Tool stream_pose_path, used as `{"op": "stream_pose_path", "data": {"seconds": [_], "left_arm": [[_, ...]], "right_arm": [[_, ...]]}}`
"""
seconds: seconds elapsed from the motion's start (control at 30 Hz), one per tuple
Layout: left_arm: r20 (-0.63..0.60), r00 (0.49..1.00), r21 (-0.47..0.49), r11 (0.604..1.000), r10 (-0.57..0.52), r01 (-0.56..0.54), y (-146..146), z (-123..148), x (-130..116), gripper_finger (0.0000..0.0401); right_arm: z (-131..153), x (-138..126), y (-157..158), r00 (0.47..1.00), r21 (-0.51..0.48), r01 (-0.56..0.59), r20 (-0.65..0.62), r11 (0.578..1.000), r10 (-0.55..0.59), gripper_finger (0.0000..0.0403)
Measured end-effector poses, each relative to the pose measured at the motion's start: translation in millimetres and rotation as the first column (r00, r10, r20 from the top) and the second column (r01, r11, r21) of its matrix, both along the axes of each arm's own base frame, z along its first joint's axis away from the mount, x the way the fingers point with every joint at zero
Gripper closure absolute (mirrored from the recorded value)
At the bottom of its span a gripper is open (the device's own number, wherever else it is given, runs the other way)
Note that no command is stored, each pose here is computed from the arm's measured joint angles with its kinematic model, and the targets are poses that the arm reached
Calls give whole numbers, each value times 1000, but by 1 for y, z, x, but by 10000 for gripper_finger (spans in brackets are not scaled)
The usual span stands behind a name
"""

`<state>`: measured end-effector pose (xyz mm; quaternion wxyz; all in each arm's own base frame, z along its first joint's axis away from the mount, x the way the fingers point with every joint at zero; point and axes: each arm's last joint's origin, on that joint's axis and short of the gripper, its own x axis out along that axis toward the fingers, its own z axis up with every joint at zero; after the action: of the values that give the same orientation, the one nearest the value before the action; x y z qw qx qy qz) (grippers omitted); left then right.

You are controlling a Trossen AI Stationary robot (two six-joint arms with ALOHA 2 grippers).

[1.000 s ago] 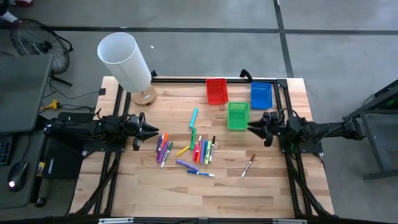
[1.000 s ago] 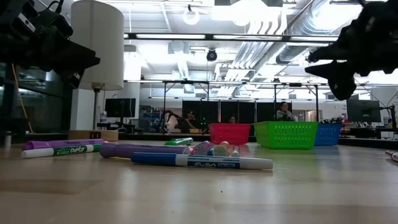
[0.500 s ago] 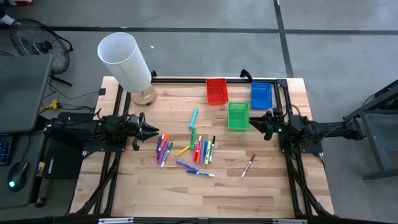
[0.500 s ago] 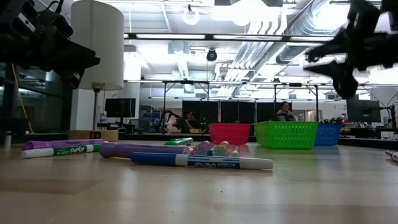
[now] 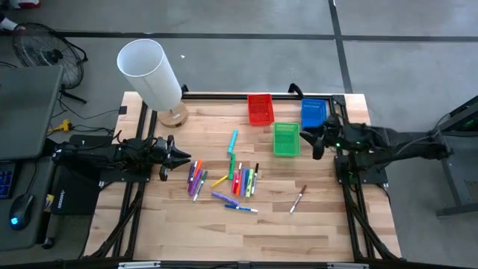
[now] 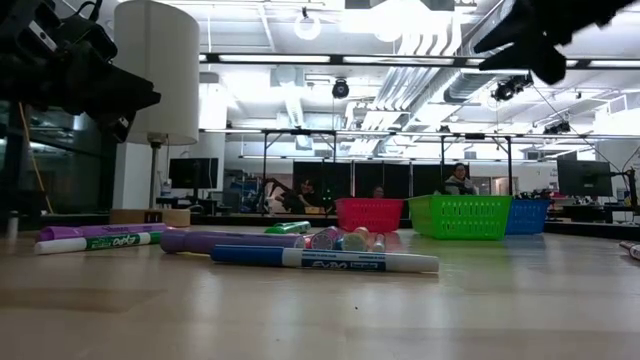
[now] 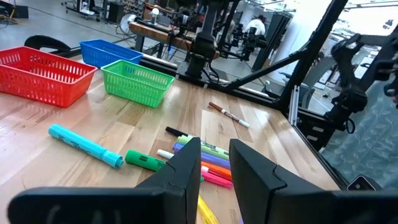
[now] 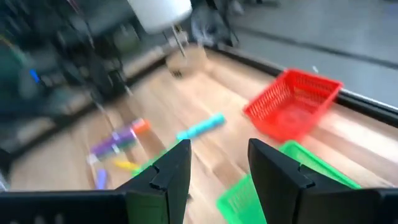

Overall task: Pick & Place Markers
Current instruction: Put the brown marker in the blue bin

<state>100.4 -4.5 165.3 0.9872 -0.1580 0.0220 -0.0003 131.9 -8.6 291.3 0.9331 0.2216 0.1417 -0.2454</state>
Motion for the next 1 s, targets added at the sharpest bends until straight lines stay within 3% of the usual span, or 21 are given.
{"op": "stream_pose_path", "data": {"seconds": [0.1,0.27,0.4,0.47,0.57,0.7,0.83,1.0], "left_arm": [[0,1000,0,1000,0,0,0,0,0,318],[0,1000,0,1000,0,0,0,0,0,318],[0,1000,0,1000,0,0,0,0,0,318],[0,1000,0,1000,0,0,0,0,0,318],[0,1000,0,1000,0,0,0,0,0,318],[0,1000,0,1000,0,0,0,0,0,318],[0,1000,0,1000,0,0,0,0,0,318],[-1,1000,0,1000,0,0,0,0,0,318]], "right_arm": [[18,16,2,986,13,-52,-158,999,53,254],[37,42,6,914,94,-130,-375,987,156,254],[45,59,8,890,291,32,-443,956,105,254],[46,66,9,879,390,126,-470,912,80,254],[41,74,13,851,522,188,-510,832,128,254],[23,81,19,808,625,270,-561,733,181,254],[1,82,30,734,657,416,-651,629,194,254],[-25,77,52,641,597,583,-755,552,139,254]]}}
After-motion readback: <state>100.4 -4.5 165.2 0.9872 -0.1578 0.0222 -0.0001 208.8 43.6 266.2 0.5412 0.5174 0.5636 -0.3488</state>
